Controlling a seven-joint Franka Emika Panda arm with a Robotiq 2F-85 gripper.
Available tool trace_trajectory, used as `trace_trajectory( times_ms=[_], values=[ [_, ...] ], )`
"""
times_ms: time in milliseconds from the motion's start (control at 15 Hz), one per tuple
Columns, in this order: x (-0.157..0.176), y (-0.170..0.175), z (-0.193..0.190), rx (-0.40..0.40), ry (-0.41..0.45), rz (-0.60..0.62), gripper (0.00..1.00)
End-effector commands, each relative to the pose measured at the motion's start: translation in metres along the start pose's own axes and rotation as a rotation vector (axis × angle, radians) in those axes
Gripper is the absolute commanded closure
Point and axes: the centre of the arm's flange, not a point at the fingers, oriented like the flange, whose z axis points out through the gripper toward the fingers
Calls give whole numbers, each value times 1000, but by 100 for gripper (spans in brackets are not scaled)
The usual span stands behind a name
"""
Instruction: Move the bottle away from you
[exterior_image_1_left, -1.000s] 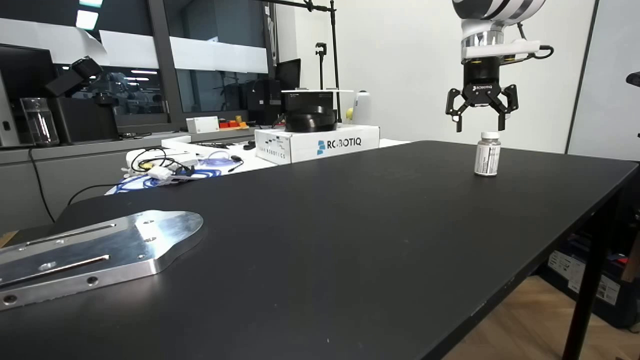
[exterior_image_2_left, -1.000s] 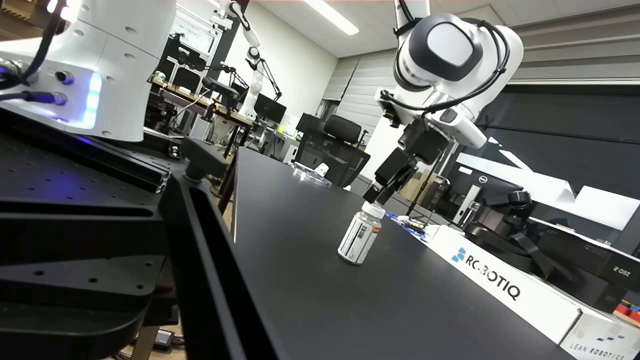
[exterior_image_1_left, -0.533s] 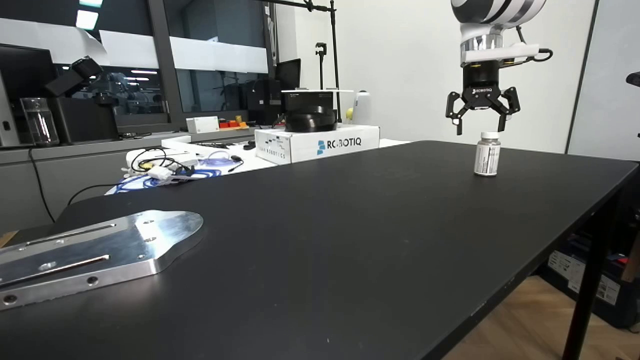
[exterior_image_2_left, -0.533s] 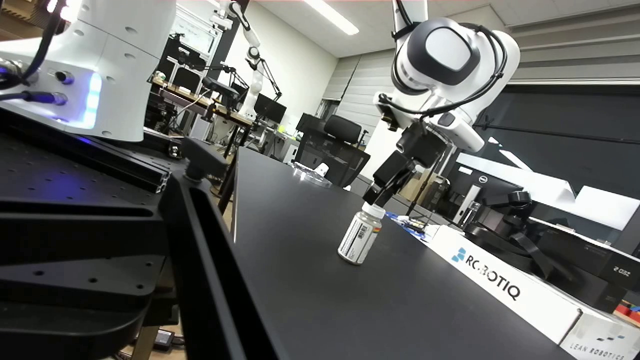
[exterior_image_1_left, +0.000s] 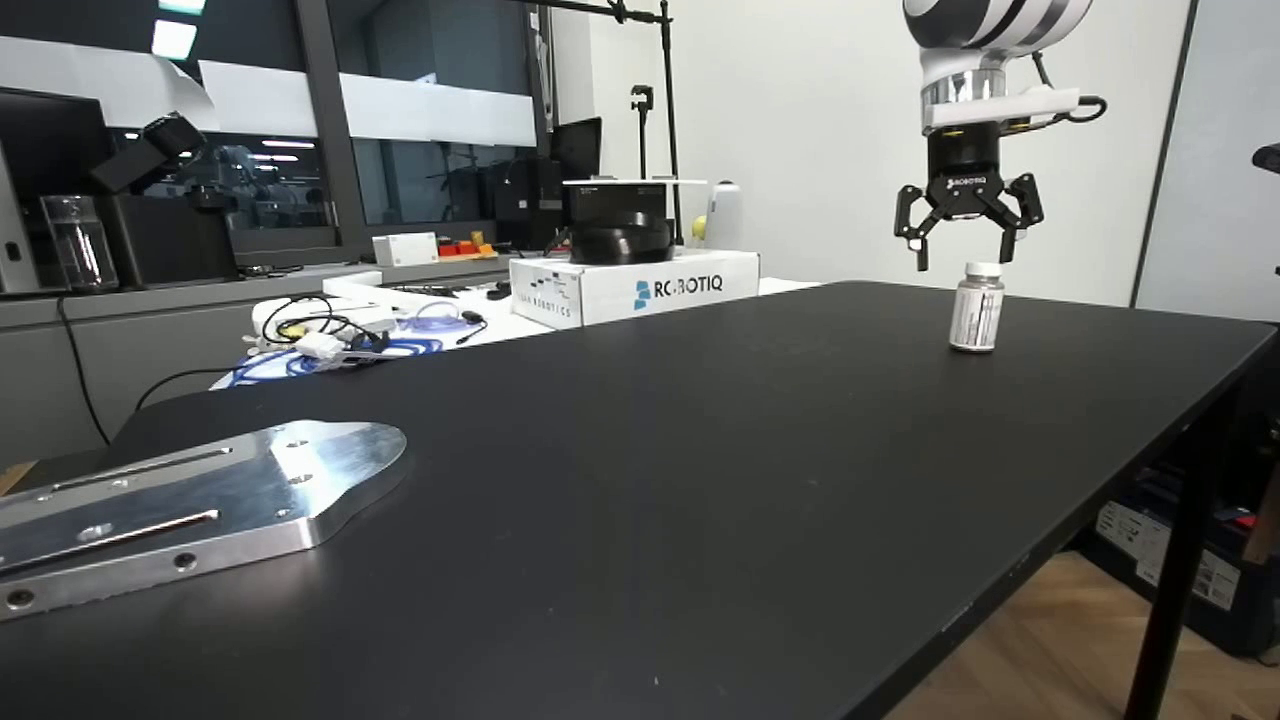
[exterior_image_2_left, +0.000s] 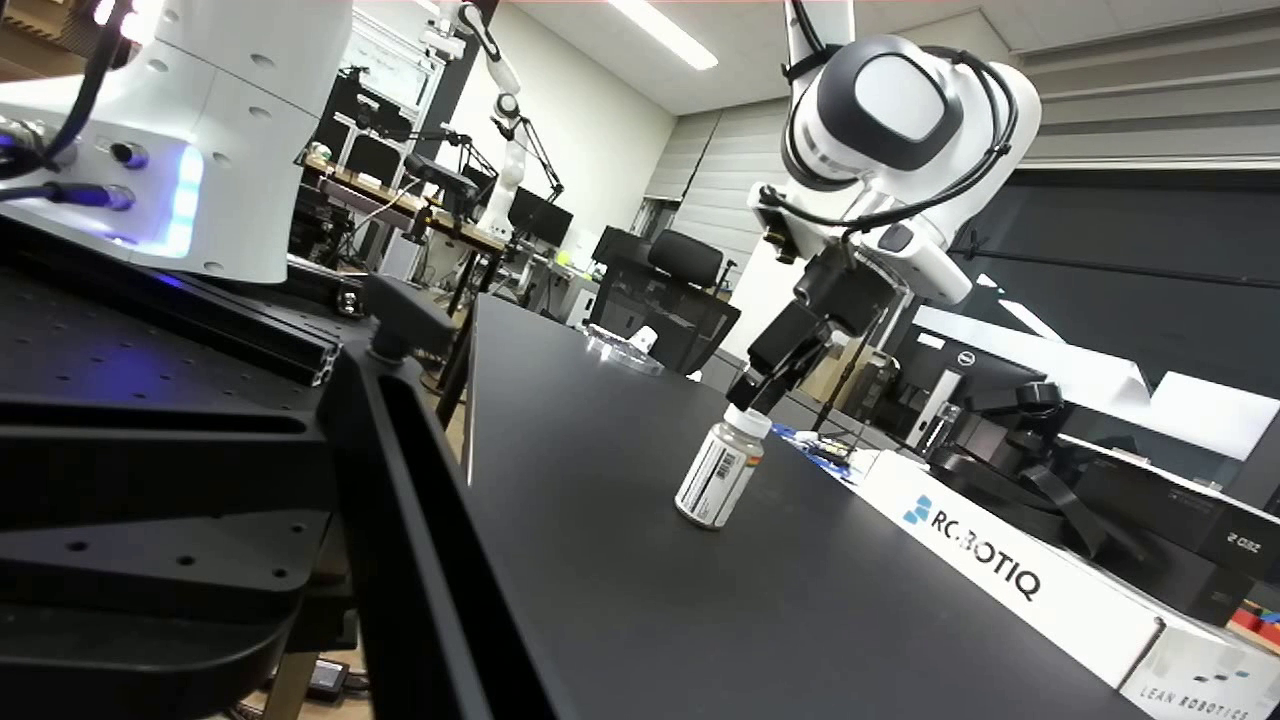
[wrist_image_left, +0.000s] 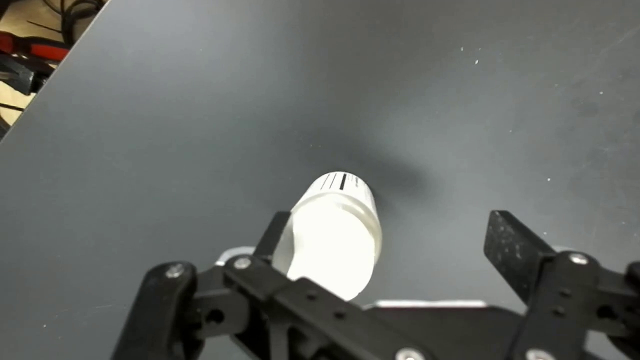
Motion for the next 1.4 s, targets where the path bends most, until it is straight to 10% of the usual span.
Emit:
trace_trajectory(
  times_ms=[0,1333],
  values=[
    [0,1,-15,-18,3,18,0],
    [15,28,1,-17,10,38,0]
  ],
)
